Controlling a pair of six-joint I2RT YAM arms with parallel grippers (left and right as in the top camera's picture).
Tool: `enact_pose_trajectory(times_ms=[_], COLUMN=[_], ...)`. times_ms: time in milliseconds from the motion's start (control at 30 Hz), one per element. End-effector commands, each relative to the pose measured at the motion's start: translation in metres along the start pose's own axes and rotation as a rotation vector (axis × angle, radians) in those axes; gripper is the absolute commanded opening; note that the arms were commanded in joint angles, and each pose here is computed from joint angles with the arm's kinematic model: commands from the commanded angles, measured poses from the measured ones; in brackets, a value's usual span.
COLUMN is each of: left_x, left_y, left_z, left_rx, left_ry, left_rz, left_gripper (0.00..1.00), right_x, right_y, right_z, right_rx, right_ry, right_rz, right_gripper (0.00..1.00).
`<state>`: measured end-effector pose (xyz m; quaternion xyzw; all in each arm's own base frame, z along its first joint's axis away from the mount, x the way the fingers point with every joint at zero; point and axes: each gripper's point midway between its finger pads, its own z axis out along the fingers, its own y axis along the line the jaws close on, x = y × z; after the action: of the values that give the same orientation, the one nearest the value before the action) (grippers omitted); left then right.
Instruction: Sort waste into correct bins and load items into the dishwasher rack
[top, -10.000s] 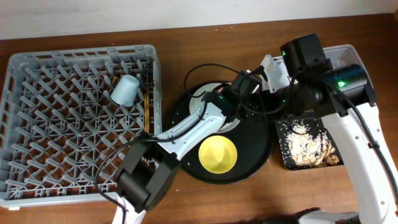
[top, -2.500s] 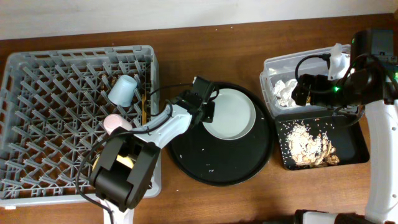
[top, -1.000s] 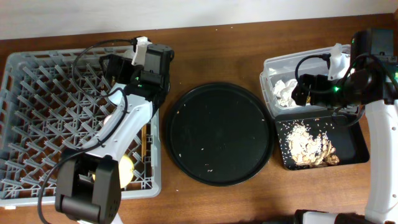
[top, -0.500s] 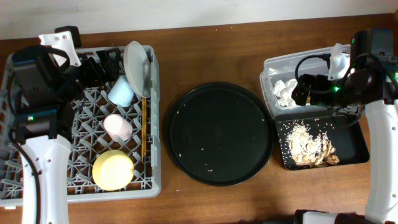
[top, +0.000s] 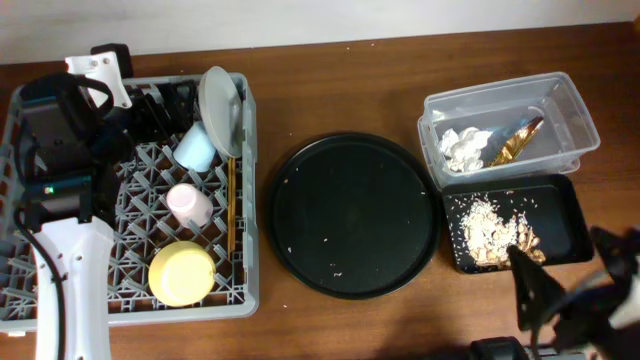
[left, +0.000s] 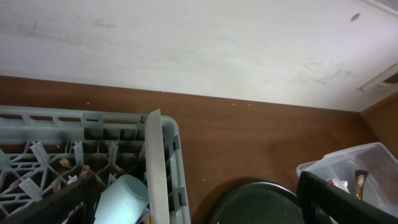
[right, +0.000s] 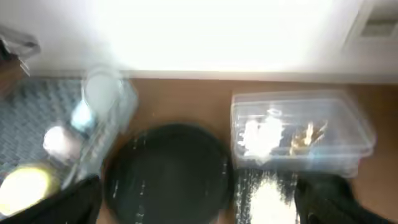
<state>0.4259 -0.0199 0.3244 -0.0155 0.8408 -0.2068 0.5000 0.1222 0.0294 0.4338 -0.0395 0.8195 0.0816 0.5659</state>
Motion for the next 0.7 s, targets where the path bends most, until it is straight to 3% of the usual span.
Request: enact_pose_trajectory(times_ms=[0, 200, 267, 333, 467, 667], left_x=[-0.003, -0.003, -0.003, -0.003, -0.003, 0.001], left_y=[-0.003, -0.003, -0.003, -0.003, -0.003, -0.002], left_z=[-0.002, -0.002, -0.002, -0.002, -0.002, -0.002], left_rx=[0.011, 0.01, 0.01, 0.01, 0.01, 0.007], left_ry=[-0.007, -0.006, -0.006, -0.006, -0.005, 0.009], left_rz=[-0.009, -0.01, -0.01, -0.01, -0.01, -0.017], left_gripper=[1.0, 0.99, 0.99, 0.99, 0.99, 0.99], right_x=[0.004, 0.064, 0.1, 0.153, 0.209, 0.215], right_y=[-0.003, -0.003, -0.009, -0.02, -0.055, -0.057], right_z=[0.006, 0.11, 0.139, 0.179, 0.206, 0.208], right_rx=[0.006, -0.083, -0.078, -0.062, 0.101, 0.11], right_ry=[-0.214, -0.727, -0.7, -0.568, -0.306, -0.277], right_rz=[-0.117, -0.216, -0.21, -0.185, -0.118, -0.115], right_gripper=[0.99, 0.99, 0.99, 0.99, 0.99, 0.99])
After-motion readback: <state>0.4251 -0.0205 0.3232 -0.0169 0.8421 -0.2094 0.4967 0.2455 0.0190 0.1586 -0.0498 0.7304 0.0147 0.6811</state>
